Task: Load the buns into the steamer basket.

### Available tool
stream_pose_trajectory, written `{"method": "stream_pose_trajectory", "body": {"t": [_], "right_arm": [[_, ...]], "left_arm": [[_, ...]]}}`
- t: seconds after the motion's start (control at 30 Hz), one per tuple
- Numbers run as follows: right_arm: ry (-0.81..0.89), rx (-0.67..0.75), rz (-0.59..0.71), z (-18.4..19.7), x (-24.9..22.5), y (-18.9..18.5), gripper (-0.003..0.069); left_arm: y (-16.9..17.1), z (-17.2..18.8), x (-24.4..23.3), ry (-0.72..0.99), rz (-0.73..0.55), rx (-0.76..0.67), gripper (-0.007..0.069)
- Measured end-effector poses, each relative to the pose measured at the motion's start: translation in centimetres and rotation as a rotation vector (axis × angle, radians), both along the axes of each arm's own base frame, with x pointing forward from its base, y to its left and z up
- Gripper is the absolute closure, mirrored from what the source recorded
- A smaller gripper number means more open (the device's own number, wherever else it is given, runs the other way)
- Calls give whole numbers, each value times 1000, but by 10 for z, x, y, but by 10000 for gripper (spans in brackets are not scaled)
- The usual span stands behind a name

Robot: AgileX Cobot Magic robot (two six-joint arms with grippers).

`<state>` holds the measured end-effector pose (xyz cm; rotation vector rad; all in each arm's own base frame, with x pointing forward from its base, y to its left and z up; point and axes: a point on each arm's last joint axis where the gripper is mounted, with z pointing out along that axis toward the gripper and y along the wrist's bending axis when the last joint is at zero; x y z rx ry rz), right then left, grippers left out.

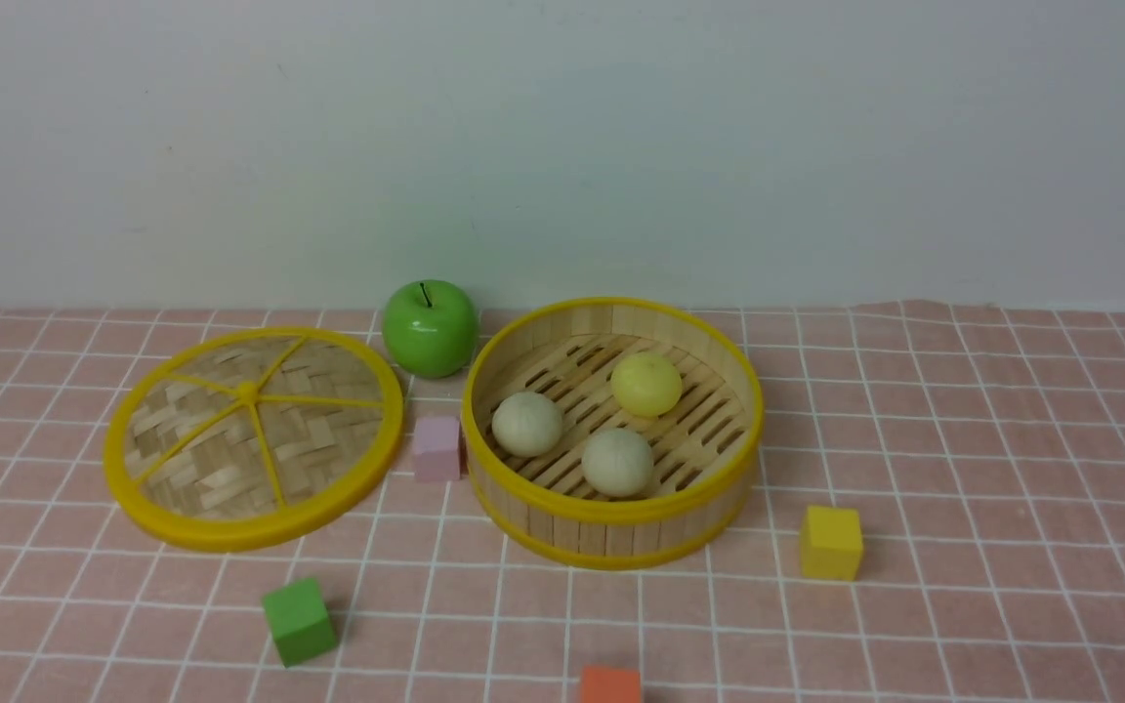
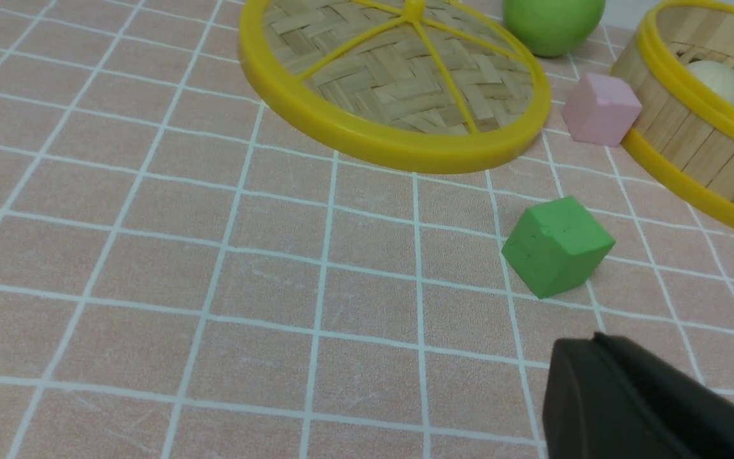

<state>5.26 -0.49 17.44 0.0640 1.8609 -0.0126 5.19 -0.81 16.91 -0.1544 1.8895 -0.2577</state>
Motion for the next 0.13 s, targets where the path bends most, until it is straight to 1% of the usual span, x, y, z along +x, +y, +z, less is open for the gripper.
{"method": "stream_pose_trajectory", "body": {"t": [0.13], "right_arm": [[0, 0, 0, 0, 0, 0, 525]], "left_arm": [[0, 0, 0, 0, 0, 0, 604]]}}
